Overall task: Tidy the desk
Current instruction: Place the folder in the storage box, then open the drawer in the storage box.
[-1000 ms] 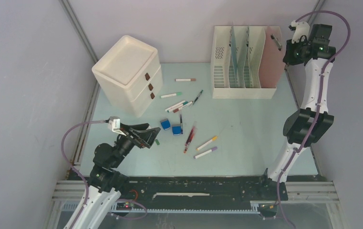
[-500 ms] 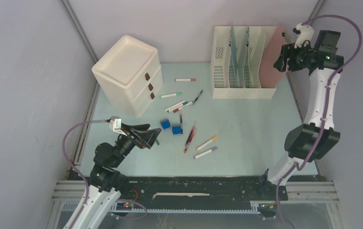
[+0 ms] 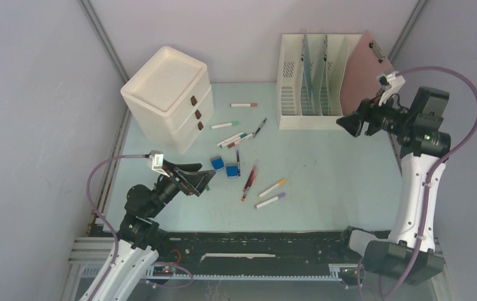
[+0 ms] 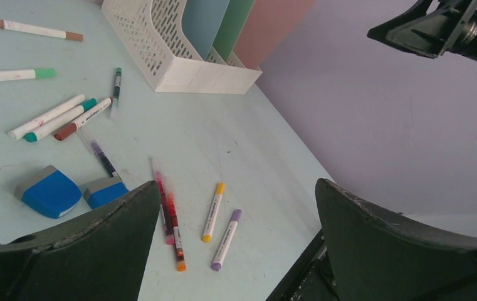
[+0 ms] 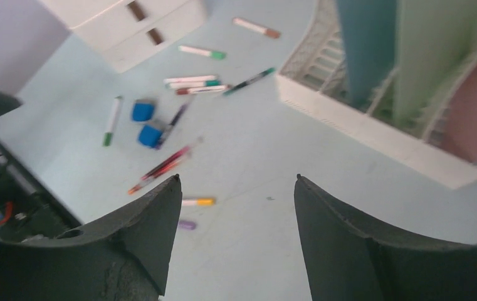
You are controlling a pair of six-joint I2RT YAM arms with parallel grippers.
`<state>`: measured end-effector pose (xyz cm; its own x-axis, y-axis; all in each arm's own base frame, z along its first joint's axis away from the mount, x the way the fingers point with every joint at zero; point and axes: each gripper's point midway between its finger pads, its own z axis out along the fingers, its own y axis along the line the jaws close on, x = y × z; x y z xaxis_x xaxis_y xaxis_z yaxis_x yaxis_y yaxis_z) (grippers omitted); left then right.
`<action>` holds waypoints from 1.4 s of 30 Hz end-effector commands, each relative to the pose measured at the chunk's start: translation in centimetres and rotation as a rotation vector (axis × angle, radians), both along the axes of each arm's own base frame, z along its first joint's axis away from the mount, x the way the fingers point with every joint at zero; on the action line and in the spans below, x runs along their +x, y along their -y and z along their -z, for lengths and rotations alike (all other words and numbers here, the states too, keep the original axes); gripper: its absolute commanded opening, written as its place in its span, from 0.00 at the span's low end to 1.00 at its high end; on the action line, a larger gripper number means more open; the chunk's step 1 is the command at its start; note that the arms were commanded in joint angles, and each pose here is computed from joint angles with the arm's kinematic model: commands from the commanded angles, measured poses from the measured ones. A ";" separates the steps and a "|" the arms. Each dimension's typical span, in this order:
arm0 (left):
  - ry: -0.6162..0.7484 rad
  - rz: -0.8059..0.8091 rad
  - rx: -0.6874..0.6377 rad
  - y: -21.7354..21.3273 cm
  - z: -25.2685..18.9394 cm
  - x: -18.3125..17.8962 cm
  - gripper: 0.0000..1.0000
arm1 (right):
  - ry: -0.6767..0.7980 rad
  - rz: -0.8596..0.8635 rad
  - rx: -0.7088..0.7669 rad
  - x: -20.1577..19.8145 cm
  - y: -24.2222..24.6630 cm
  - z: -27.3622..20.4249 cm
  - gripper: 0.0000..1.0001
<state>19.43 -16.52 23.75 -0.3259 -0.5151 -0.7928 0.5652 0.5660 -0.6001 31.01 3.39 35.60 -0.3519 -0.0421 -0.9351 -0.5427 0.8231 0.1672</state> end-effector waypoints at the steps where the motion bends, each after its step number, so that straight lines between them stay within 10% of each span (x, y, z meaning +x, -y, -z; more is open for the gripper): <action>1: 0.039 0.050 -0.033 0.6 -2.3 -0.5 1.00 | -0.001 -0.155 0.123 -3.4 -3.8 -0.1 0.74; 42: -0.111 -0.256 0.209 -3.1 -1.1 5.3 1.00 | -0.035 -0.391 0.178 -7.2 -7.9 5.3 0.74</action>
<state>23.62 -15.34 22.64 -0.3975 -0.4373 -0.8067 0.3660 0.7306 -0.5764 23.96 10.98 29.72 -0.4141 0.0004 -0.9102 -0.7723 0.5291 0.3516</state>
